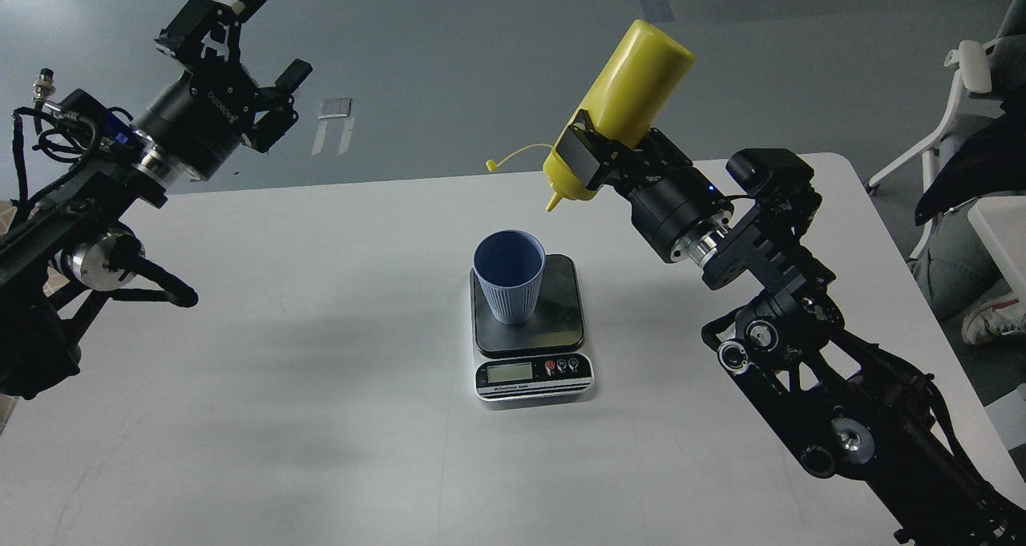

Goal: Pour seasoning into cup on scale with both arms
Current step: 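Hold the inverted yellow bottle over the blue cup to pour, then turn the yellow bottle upright and lower it toward the table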

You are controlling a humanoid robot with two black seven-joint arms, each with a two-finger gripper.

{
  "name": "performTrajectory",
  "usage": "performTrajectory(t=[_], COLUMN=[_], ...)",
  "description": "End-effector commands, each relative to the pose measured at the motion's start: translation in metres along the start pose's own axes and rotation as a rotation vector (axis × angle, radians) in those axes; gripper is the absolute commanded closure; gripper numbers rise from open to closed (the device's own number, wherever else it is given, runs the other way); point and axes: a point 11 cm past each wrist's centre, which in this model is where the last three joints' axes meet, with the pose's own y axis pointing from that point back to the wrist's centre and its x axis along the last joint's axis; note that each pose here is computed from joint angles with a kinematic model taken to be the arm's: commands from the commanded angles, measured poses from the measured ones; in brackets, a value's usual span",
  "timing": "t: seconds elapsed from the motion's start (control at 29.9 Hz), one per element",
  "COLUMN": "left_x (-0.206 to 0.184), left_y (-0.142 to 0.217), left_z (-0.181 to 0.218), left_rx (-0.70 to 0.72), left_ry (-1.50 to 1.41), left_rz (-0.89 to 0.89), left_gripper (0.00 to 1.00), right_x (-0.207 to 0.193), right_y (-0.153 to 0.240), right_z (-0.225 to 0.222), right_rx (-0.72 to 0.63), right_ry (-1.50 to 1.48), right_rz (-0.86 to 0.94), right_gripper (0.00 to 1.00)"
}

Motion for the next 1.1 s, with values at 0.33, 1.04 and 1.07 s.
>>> performTrajectory(t=[0.33, 1.04, 1.07], left_x=[0.000, 0.001, 0.002], left_y=[0.000, 0.006, 0.007], left_z=[0.000, -0.005, -0.005], left_rx=[0.002, 0.030, 0.031], left_ry=[-0.002, -0.013, -0.016], left_rz=[0.001, -0.002, -0.001], left_gripper=[0.02, 0.02, 0.02], right_x=[0.066, 0.036, 0.035], right_y=[0.022, 0.130, 0.135], right_z=[0.062, 0.112, 0.118], right_rx=[-0.161, 0.085, 0.074], right_ry=[-1.032, -1.809, -1.821], right_rz=[0.208, 0.125, 0.145], right_gripper=[1.00, 1.00, 1.00])
